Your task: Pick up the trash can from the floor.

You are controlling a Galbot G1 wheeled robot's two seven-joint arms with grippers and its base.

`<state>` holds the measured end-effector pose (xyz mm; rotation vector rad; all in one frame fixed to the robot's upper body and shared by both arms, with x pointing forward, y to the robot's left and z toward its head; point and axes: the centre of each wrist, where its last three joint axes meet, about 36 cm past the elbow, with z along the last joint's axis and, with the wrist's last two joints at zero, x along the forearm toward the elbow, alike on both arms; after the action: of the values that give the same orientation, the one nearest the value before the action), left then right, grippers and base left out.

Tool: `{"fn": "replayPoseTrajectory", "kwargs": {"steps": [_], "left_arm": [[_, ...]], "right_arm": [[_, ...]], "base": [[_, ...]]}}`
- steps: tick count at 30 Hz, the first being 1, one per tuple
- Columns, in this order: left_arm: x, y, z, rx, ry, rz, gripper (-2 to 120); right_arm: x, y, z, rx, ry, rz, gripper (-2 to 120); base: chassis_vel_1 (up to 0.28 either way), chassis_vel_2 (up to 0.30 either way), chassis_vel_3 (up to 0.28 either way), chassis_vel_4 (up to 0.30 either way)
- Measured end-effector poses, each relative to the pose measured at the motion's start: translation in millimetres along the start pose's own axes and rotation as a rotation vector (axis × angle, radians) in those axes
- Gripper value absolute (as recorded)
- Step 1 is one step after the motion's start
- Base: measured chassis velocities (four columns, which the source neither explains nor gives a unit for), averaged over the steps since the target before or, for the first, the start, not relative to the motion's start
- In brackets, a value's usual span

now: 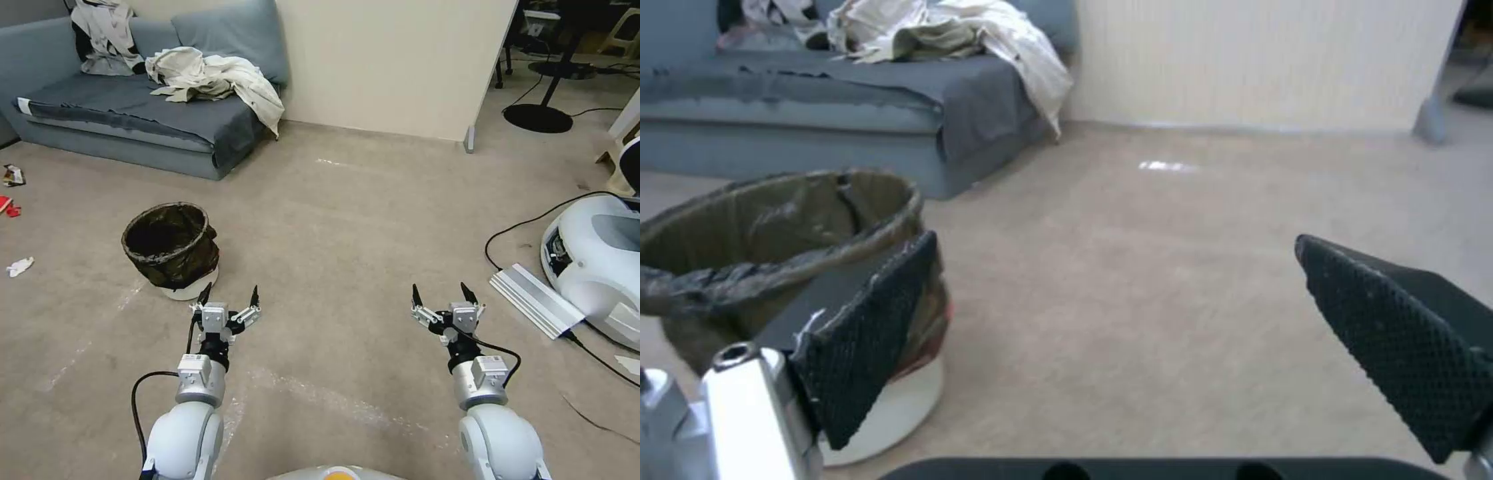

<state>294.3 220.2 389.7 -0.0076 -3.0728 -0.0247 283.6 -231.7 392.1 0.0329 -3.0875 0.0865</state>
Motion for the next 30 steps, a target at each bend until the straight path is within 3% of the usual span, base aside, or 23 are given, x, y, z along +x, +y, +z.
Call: {"fn": "replayPoseTrajectory", "kwargs": {"steps": [4,8,17,30], "left_arm": [[15,-18.0,-50.7,0.128,-0.003,0.009,100],[23,2.6,-53.5,0.087,-0.003,-0.012,100],[27,20.8,-51.5,0.075,-0.007,0.009,100],[32,23.4,-52.9,0.059,-0.003,-0.009,100]], "right_arm": [[25,-3,-43,-0.028,-0.033,-0.022,100],[27,-6,-49,-0.088,-0.056,-0.06,100],[21,-13,-36,-0.121,-0.115,-0.091,100],[17,-17,-30,-0.127,-0.123,-0.1,100]], "base": [[0.0,0.0,0.0,0.0],[0.0,0.0,0.0,0.0],[0.0,0.0,0.0,0.0],[0.0,0.0,0.0,0.0]]}}
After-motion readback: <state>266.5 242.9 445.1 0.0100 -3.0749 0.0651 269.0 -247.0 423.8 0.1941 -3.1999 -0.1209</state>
